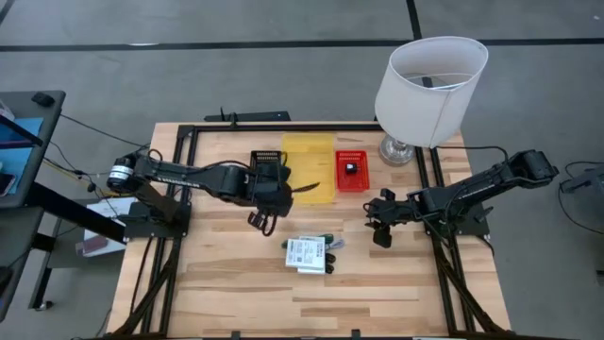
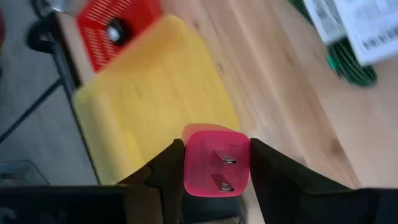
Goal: Pick and place items into bin
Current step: Put the pink charger adapter into the red bin
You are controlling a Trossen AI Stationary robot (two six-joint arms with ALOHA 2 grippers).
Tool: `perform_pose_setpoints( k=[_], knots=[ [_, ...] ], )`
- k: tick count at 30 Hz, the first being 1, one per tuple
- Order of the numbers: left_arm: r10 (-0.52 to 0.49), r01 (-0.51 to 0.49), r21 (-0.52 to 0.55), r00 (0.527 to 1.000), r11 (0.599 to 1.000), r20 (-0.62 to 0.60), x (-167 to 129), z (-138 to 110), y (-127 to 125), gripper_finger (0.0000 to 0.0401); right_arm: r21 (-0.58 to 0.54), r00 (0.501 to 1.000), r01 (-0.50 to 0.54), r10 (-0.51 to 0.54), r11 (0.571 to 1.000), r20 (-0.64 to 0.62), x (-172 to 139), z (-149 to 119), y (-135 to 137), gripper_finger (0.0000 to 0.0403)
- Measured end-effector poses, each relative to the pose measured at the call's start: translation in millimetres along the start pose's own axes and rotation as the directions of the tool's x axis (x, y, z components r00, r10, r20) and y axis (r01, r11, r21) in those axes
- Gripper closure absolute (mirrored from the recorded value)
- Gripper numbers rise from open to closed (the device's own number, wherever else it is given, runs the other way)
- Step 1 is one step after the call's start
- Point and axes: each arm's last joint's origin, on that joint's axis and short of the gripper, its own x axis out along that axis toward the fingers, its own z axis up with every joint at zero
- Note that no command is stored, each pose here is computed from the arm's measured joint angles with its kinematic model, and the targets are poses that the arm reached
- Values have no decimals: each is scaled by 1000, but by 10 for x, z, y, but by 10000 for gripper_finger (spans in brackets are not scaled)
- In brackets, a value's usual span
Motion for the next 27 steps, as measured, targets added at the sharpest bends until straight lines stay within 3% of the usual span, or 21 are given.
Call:
perform_pose_setpoints(
  k=[10, 21, 24, 27],
  knots=[
    [123, -110, -86, 978, 990, 168, -175, 170, 284, 259, 44, 990, 5, -11, 999, 141, -3, 141, -7, 275],
    [196, -183, -72, 941, 980, 276, -238, 295, 336, 259, 172, 927, -65, -4, 983, 374, -47, 408, -85, 275],
    [207, -198, -60, 930, 978, 305, -269, 333, 319, 261, 164, 918, -63, -7, 984, 396, -54, 434, -97, 275],
    [221, -217, -50, 914, 975, 339, -313, 373, 302, 261, 85, 885, -58, 12, 995, 465, -88, 495, -62, 275]
  ],
)
